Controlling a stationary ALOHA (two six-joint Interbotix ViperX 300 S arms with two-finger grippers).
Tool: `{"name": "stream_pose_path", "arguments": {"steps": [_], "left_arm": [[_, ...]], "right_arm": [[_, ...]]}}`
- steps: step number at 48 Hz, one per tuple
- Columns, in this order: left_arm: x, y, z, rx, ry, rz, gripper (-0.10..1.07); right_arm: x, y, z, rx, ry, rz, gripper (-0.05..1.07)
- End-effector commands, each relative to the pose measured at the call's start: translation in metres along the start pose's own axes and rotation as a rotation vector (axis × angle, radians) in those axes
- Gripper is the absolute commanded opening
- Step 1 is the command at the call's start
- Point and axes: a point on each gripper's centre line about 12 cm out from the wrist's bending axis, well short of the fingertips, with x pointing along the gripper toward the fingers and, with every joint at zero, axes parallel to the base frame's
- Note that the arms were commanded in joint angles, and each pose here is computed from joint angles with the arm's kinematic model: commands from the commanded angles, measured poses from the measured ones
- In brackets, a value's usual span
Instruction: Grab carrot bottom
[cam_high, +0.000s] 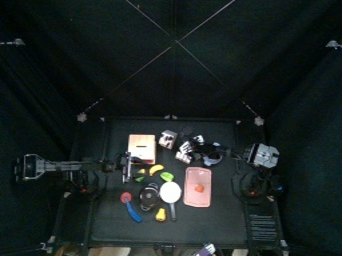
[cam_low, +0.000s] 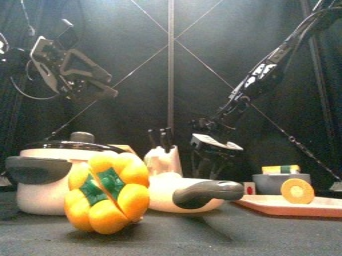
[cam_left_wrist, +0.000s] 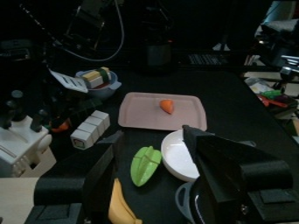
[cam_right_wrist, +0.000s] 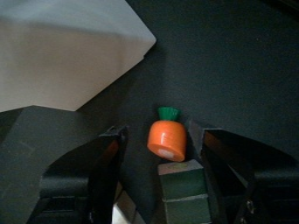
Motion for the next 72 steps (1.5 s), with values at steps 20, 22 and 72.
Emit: {"name": "stream_pose_path", "arguments": {"steps": [20,22,72], "left_arm": [[-0.001,0.002,0.001,-0.018,-0.014,0.011,0.92],[-0.001,0.002,0.002,-0.023,-0.015,0.014,0.92],[0.002,0.001,0.008,-0.090,-0.039,0.032,0.92]], "right_arm": [[-0.088,0.028,0.008,0.003,-0.088,0.048,0.91],[-0.095,0.032,0.003,0.000,-0.081,0.050,0.91],[-0.164,0.068,-0.176,-0.540,0.046,0.332,0.90]]}}
